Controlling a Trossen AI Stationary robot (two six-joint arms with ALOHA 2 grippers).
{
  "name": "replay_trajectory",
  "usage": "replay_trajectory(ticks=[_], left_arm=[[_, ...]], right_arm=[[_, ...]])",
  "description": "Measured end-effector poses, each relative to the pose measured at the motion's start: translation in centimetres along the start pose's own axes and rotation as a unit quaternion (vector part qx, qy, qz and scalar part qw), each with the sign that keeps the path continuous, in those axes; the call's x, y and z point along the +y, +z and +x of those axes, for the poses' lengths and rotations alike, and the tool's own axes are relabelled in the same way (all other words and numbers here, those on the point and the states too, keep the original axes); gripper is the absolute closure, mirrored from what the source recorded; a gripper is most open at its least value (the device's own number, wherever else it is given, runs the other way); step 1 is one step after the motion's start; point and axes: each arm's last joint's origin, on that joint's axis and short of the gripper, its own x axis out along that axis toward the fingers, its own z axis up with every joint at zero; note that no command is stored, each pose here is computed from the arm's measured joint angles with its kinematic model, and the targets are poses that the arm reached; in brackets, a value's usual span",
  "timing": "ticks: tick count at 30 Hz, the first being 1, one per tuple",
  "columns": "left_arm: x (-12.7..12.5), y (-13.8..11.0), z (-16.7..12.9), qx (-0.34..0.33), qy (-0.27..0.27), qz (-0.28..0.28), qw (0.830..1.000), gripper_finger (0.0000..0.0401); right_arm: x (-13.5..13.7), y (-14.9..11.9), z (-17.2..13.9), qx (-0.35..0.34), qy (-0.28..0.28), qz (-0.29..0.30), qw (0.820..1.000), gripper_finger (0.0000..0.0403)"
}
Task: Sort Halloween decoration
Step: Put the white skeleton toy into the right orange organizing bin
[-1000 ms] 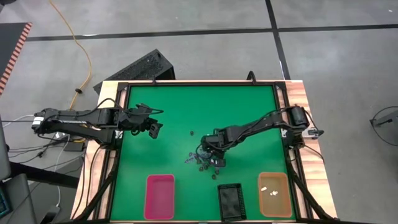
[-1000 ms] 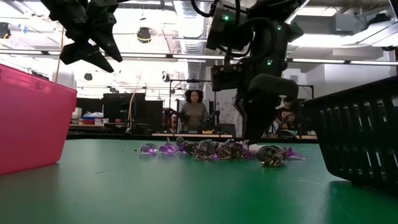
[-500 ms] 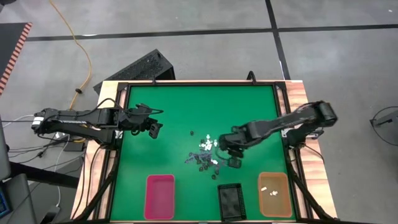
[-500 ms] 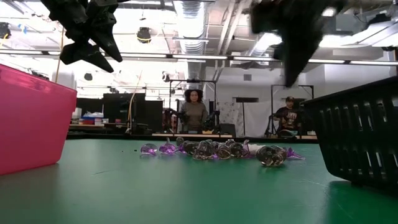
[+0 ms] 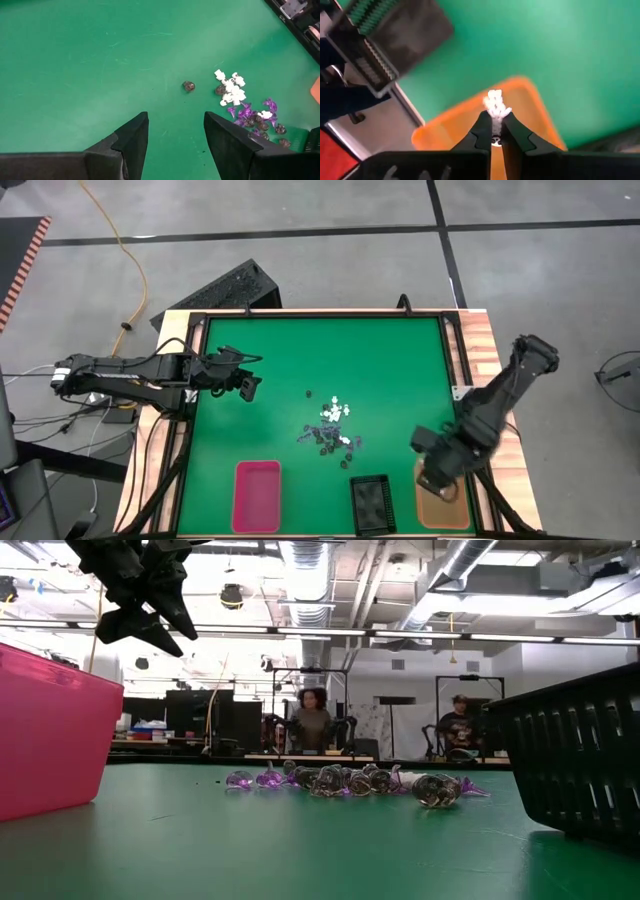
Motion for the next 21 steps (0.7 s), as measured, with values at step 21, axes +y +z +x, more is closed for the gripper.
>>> replay_trajectory(ticks=[21], left_arm=[[0.0, 0.0, 0.0, -0.002, 0.002, -0.018, 1.000, 0.0218]], right_arm=[[1.3, -5.5, 2.1, 0.019, -0.049, 0.086, 0.995, 0.0241]])
